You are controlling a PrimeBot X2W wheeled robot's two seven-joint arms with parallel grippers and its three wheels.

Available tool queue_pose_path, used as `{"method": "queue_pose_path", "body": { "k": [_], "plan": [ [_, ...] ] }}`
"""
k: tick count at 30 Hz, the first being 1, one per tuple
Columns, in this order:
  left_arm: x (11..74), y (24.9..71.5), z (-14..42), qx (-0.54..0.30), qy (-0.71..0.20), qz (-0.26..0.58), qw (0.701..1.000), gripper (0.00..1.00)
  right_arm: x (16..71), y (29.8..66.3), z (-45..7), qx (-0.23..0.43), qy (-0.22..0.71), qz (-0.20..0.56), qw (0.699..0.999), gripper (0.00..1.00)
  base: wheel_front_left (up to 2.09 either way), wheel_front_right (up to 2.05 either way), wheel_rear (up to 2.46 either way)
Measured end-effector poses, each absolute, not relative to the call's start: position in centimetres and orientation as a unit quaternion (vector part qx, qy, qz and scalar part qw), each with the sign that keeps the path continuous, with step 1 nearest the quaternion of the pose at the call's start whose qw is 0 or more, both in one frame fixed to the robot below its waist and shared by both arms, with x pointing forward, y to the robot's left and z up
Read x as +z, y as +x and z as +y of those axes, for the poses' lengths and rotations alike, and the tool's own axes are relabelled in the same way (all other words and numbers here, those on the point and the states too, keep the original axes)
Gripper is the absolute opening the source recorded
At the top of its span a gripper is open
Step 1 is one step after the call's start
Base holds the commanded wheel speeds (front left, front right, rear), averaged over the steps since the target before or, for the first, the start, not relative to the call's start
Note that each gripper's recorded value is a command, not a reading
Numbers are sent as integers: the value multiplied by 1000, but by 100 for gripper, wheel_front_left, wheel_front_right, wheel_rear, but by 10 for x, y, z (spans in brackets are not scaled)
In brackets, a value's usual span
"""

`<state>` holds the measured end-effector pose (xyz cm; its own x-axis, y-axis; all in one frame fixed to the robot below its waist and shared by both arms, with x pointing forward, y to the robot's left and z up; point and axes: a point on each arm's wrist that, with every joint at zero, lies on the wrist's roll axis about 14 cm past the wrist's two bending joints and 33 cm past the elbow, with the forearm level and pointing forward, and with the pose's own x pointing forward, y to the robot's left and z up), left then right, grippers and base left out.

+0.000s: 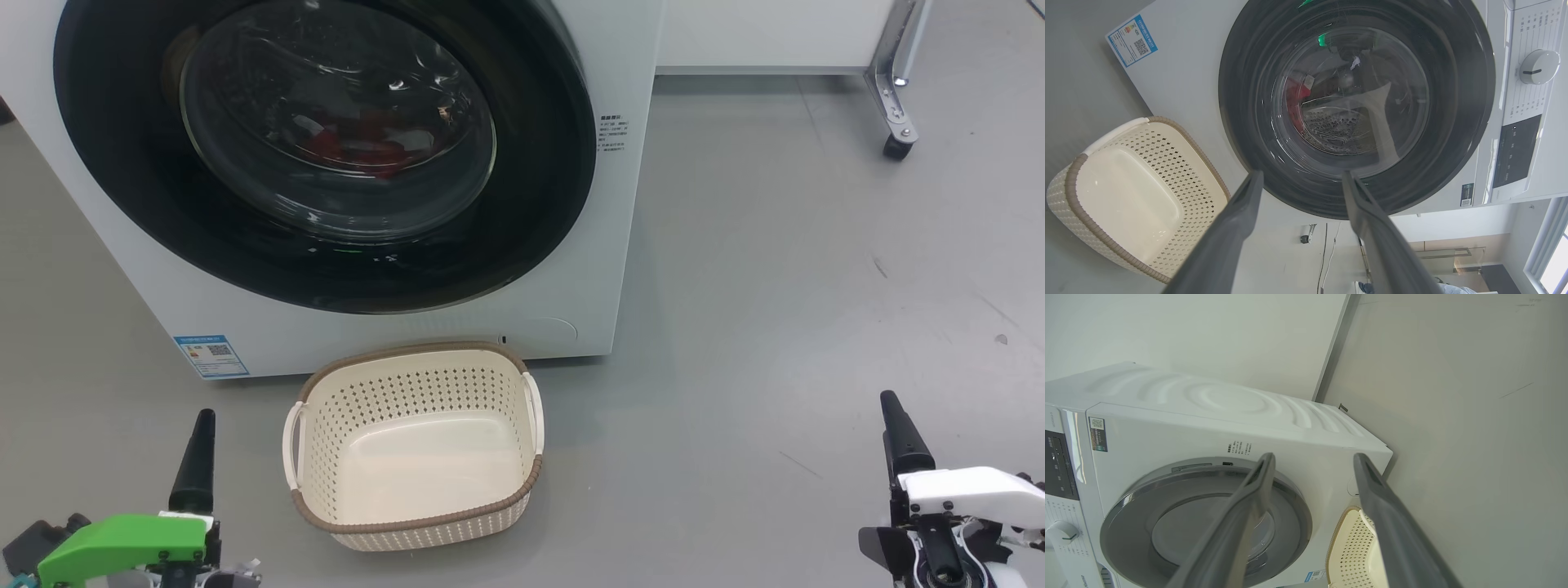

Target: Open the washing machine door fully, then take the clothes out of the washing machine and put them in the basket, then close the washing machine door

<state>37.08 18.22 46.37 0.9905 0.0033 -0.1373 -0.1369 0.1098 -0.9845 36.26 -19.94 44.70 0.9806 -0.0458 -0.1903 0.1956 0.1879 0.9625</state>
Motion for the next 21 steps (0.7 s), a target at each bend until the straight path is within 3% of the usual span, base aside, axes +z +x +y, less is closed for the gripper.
{"method": "queue_pose_path", "body": {
  "k": [10, 21],
  "plan": [
    [468, 375, 183, 28, -574, 55, 817, 100, 459, 373, -196, -52, 547, 58, 833, 100, 0, 0, 0],
    [474, 379, 183, 12, -476, 52, 878, 100, 472, 382, -182, -11, 441, 58, 896, 100, 0, 0, 0]
  ]
}}
